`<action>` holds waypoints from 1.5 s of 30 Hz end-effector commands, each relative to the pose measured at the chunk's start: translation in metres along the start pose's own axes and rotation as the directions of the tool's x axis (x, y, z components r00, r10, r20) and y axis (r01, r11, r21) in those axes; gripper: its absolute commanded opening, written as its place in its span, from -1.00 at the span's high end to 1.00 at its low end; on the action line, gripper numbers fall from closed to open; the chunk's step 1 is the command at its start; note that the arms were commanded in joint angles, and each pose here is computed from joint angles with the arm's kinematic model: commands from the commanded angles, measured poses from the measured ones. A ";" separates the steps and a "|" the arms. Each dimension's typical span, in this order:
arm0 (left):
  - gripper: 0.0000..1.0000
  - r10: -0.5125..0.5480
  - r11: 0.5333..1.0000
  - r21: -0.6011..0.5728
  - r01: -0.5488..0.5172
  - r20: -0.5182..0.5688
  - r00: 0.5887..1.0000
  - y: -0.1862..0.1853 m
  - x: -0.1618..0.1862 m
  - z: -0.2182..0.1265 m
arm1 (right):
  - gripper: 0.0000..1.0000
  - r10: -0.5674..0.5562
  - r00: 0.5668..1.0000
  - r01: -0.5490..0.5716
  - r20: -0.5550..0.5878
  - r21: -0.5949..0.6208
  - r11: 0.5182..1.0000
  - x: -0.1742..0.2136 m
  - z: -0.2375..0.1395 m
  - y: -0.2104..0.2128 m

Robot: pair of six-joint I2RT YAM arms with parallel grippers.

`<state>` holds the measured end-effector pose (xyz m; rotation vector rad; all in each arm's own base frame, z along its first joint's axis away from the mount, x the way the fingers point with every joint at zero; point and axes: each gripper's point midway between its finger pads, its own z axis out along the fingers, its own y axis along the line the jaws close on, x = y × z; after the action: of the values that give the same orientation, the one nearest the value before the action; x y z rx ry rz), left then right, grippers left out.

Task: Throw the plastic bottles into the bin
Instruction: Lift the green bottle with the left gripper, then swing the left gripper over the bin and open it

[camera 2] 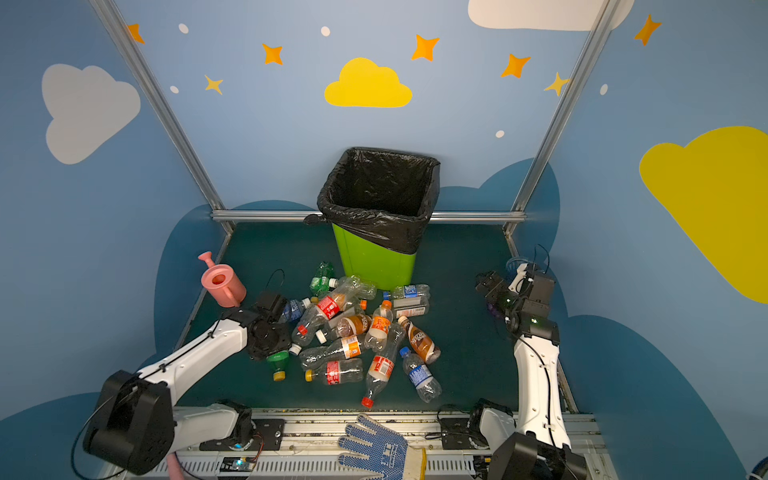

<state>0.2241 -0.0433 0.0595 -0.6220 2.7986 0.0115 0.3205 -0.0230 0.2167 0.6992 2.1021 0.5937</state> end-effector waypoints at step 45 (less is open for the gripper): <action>-1.00 -0.330 0.446 0.514 -0.733 0.855 0.400 -0.279 -0.222 -0.521 | -0.95 0.099 0.995 -0.099 -0.004 -0.106 0.989 0.015 -0.026 -0.002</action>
<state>0.4082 -0.2409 0.6282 0.1131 1.3829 -0.8448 0.2971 -0.0244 0.2300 0.7246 2.0059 0.7145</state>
